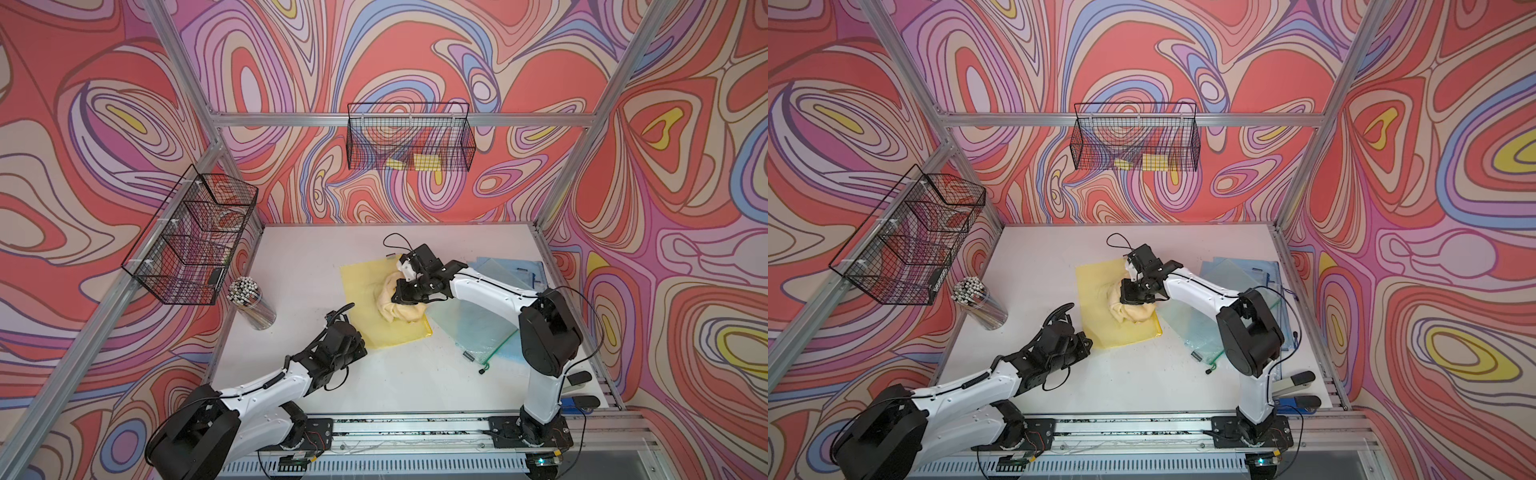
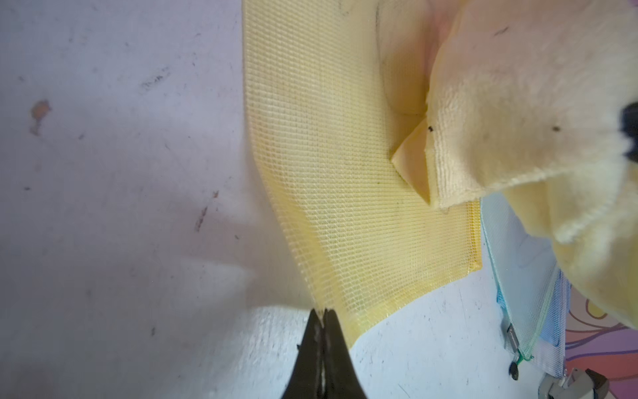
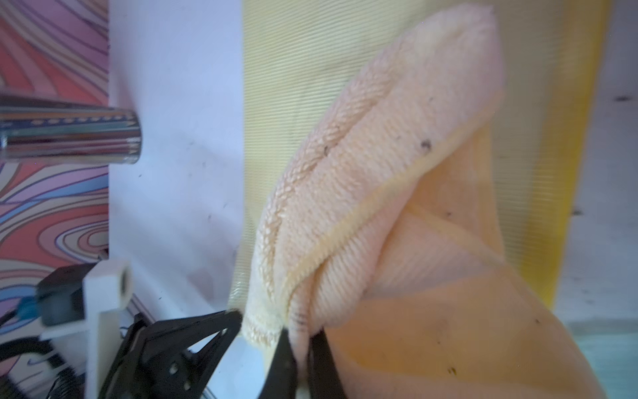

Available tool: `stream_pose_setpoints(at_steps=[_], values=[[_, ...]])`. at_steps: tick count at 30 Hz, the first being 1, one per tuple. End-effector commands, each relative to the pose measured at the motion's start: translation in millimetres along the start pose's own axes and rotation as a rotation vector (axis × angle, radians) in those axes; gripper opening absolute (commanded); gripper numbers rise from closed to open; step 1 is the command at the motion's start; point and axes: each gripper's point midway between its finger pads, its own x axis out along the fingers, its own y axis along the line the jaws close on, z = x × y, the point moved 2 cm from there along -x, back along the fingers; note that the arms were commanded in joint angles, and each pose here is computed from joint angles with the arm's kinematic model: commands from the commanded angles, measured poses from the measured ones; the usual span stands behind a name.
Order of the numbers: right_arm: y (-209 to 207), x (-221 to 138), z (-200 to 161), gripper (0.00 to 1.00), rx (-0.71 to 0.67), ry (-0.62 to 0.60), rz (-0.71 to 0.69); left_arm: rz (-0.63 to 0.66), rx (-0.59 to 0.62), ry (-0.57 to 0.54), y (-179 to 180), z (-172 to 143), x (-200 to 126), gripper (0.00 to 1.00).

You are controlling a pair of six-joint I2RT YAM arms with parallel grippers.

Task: Wipe the document bag
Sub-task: Wipe the dirt from the document bag.

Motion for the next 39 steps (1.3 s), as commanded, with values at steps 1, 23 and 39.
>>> stream_pose_setpoints(at_steps=[1,23,39], values=[[32,29,-26,0.0,0.01,0.06,0.052,0.072,0.007,0.042,25,-15,-1,0.0],[-48,68,-121,0.0,0.271,0.159,-0.074,0.105,-0.001,-0.026,37,-8,-14,0.0],[15,81,-110,0.0,0.153,0.159,-0.03,0.11,-0.012,0.032,36,-17,0,0.0]])
